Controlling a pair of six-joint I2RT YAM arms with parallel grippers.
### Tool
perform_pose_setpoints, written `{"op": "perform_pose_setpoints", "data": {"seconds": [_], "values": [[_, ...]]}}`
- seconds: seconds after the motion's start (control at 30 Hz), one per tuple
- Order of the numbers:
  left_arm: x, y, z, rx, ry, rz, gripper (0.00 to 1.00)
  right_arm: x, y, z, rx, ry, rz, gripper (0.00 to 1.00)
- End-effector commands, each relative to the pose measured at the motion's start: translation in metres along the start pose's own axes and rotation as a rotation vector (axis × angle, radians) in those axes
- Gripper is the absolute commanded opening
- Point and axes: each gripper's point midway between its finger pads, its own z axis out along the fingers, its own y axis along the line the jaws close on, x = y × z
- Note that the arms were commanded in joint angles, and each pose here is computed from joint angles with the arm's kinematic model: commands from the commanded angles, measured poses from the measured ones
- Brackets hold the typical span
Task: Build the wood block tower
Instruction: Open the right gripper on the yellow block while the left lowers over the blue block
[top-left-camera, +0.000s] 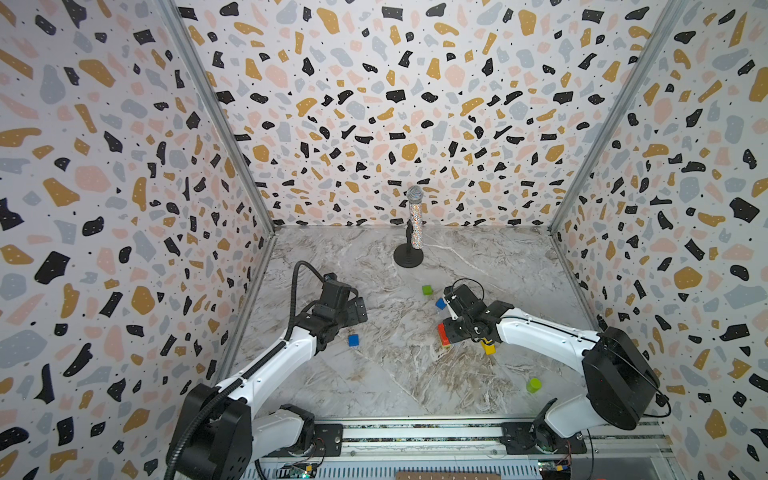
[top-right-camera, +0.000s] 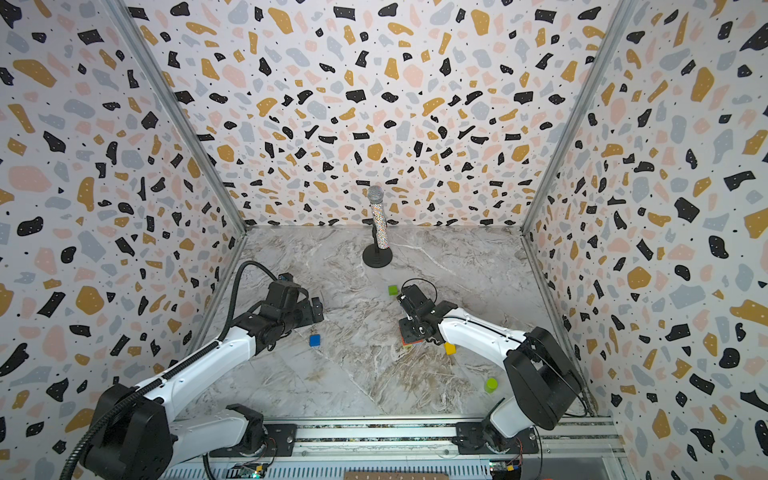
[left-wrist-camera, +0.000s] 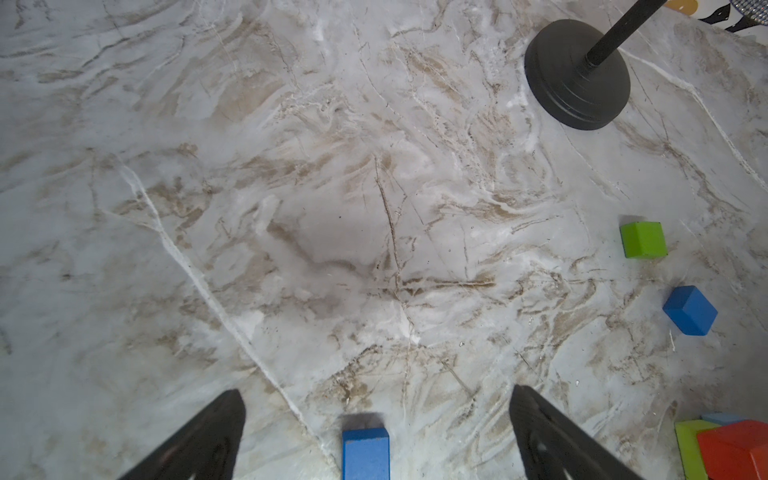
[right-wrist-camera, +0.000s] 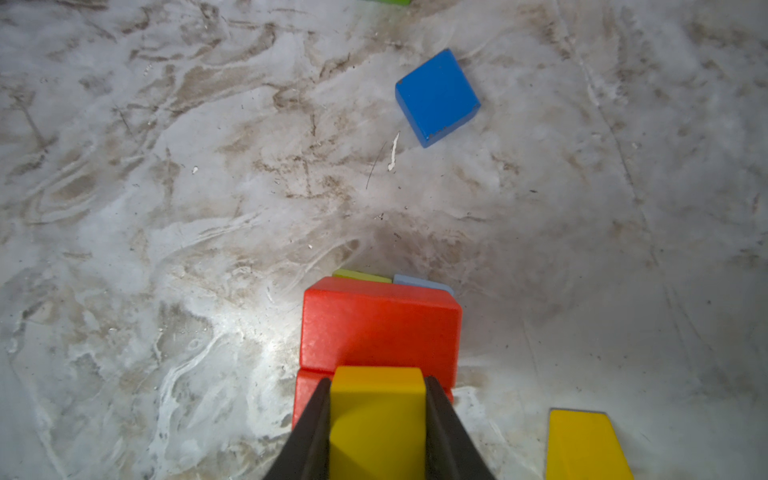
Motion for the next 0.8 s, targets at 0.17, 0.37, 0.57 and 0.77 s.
{"op": "perform_pose_setpoints", "data": {"seconds": [0.17,0.37,0.57,0.77], "values": [[-0.0047,0.0002,-0.0030,0.001,-0.030,0.003,1.00,-0.0041,0.0012,-0.0013,0.006,-0.013,-0.005,0.26],[-0.0061,0.0006,-0.0053,0.004,-0.041,0.000,1.00,-0.0061,0.0021,-0.0016,0.002,-0.017,-0.005,0.26],[-0.0060,0.0002,-0.0049,0.005,-0.039,0.002,1.00,-0.0060,0.0025,-0.0004,0.001,-0.015,-0.004,0.26],[-0.0060,0.0001,-0.0049,0.005,-0.038,0.002,1.00,-0.0090,0.0022,-0.0019,0.004,-0.025,-0.003,0.26]]}}
